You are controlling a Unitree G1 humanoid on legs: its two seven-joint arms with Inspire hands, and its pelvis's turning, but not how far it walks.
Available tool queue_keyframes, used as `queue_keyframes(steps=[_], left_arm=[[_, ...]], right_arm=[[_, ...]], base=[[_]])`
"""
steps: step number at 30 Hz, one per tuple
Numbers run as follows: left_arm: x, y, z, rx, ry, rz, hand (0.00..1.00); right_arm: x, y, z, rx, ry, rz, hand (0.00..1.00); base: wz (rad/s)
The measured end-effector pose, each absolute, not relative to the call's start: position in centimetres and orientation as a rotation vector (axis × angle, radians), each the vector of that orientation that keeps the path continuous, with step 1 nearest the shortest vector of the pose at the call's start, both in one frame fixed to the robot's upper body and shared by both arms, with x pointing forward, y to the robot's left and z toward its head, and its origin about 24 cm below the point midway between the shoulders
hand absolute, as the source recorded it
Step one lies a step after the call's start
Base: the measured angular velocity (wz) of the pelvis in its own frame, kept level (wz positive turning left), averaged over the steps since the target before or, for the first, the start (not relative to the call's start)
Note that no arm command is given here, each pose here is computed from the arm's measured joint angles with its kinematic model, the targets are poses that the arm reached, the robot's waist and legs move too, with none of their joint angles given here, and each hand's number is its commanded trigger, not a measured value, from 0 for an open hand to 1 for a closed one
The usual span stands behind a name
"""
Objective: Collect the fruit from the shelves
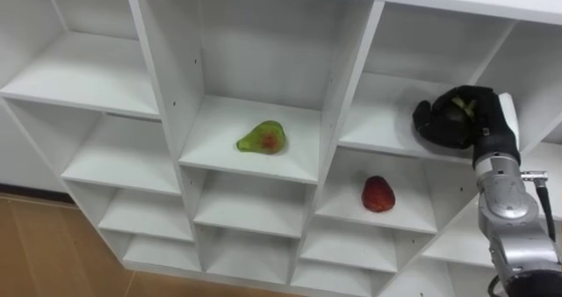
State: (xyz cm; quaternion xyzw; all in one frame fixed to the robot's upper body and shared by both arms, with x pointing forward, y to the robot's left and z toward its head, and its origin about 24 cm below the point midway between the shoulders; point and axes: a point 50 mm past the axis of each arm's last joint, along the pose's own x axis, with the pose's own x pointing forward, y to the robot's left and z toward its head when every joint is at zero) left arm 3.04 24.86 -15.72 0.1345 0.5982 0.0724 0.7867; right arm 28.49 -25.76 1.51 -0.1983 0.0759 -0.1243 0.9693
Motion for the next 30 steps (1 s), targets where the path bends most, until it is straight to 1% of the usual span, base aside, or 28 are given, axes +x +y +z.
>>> queue_keyframes(steps=[6,15,20,23,30], left_arm=[[3.1,24.7,-15.8,0.299,1.287,0.162,1.00],[3.8,24.4,-15.7,0.291,1.247,0.164,1.00],[4.3,23.7,-15.9,0.275,1.235,0.153,1.00],[4.5,23.3,-16.0,0.265,1.231,0.146,1.00],[5.6,22.7,-15.9,0.270,1.198,0.104,1.00]], right_arm=[[28.2,-25.0,2.6,-0.433,0.111,-0.227,1.00],[26.8,-22.6,3.4,-0.441,0.052,-0.105,1.00],[26.0,-20.6,4.0,-0.478,0.012,0.005,1.00],[25.0,-19.5,4.6,-0.444,-0.025,0.040,1.00],[24.4,-18.2,4.9,-0.443,-0.040,0.120,1.00]], base=[[-0.03],[-0.05],[-0.01],[0.00],[0.00]])
